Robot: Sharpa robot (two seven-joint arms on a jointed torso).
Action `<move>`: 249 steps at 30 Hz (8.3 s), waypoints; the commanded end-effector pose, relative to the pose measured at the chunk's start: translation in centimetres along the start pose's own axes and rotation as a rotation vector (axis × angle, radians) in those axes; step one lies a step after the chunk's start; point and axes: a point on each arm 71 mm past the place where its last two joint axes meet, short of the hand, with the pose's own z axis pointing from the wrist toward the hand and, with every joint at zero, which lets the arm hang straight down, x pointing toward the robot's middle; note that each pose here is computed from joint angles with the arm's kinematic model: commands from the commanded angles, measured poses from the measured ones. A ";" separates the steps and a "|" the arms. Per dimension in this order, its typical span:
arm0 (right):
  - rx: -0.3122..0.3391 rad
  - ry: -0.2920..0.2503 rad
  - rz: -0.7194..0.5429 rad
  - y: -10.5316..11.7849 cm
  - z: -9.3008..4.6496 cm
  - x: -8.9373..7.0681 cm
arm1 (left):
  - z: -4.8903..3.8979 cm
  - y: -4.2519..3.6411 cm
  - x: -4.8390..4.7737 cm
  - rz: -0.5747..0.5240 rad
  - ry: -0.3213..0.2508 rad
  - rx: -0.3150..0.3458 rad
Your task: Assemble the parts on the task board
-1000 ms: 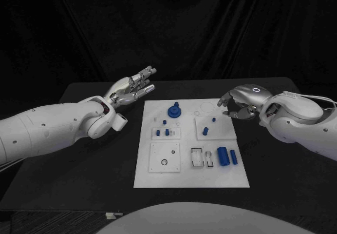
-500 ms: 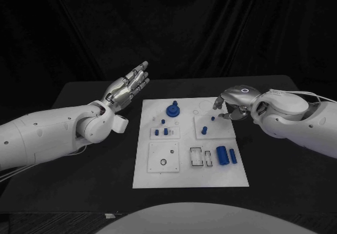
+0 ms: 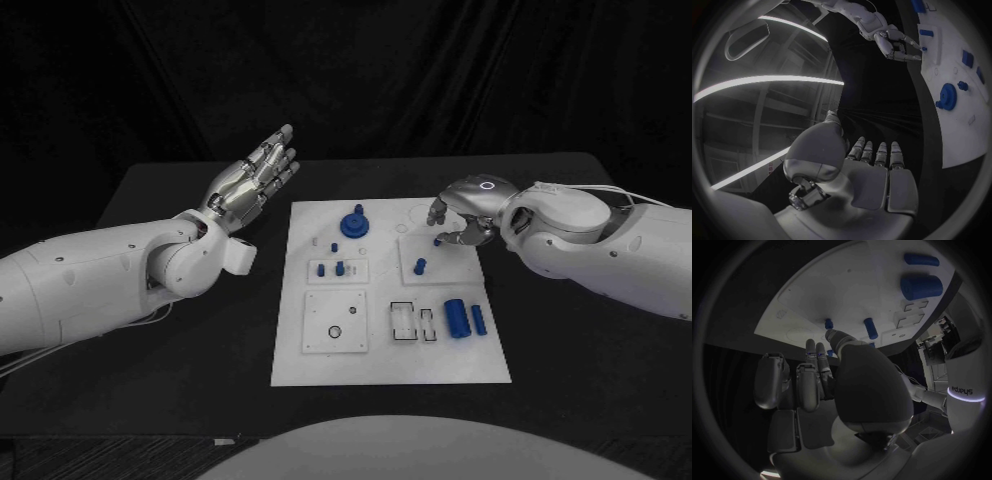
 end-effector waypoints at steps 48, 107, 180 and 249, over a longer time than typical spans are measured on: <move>-0.012 0.043 0.014 0.3 0.1 1.9 | 0.35 -0.22 0.34 -0.045 0.035 0.055; -0.045 -0.201 0.077 1.3 -2.6 -3.1 | 0.48 0.40 0.30 -0.061 0.058 0.004; -0.378 -0.013 0.072 17.8 1.3 5.1 | -0.47 2.45 0.31 -0.074 0.043 -0.042; -0.150 -0.165 0.051 7.5 -2.1 -0.5 | -0.27 2.92 0.57 -0.081 0.055 -0.064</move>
